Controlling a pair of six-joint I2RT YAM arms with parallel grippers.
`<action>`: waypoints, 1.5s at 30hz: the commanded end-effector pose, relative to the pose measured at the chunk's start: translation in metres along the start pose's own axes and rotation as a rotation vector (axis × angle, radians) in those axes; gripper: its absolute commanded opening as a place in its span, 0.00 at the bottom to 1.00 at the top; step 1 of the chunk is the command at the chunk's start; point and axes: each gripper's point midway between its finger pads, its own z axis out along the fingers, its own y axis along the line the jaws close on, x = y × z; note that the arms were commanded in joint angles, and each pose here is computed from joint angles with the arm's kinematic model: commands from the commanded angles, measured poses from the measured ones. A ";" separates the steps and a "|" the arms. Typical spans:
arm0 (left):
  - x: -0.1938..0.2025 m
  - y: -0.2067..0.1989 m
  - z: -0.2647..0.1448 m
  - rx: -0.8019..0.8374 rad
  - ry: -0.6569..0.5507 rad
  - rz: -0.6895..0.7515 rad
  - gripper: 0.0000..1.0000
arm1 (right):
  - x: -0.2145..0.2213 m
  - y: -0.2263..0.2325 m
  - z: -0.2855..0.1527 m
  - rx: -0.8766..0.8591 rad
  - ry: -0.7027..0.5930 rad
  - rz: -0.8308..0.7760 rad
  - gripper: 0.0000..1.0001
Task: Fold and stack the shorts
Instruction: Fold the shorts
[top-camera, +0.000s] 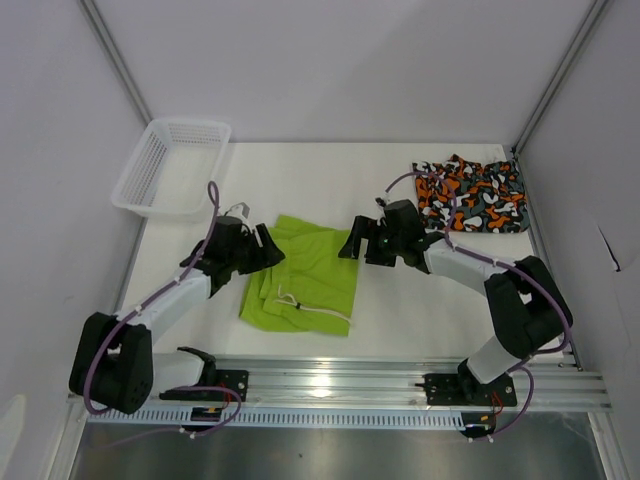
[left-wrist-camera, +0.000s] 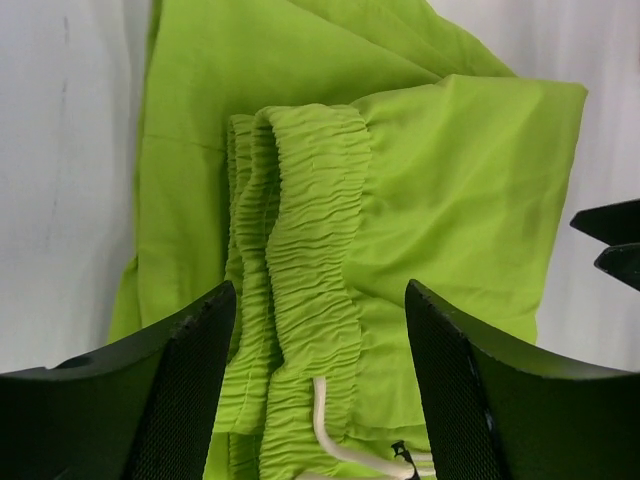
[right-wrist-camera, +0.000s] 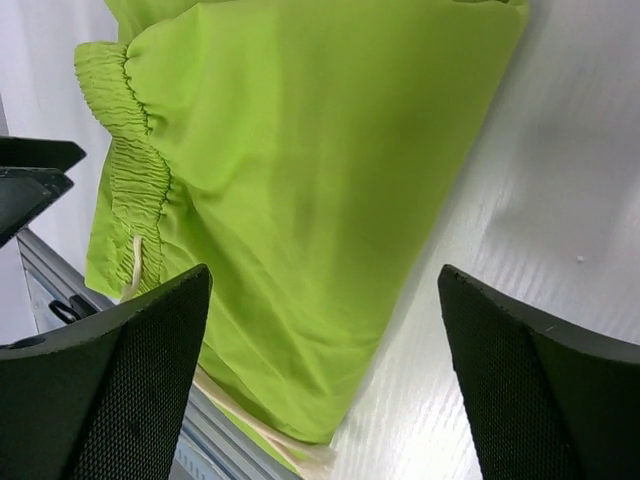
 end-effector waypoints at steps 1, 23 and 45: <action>-0.017 -0.012 0.012 0.013 -0.027 0.023 0.72 | -0.001 0.002 0.010 -0.065 0.001 -0.018 0.96; -0.025 0.016 0.079 -0.169 0.102 0.092 0.28 | 0.044 0.008 0.029 -0.198 0.064 0.040 0.16; -0.045 -0.092 0.066 0.043 0.064 0.376 0.60 | 0.103 0.045 -0.065 0.051 0.140 -0.249 1.00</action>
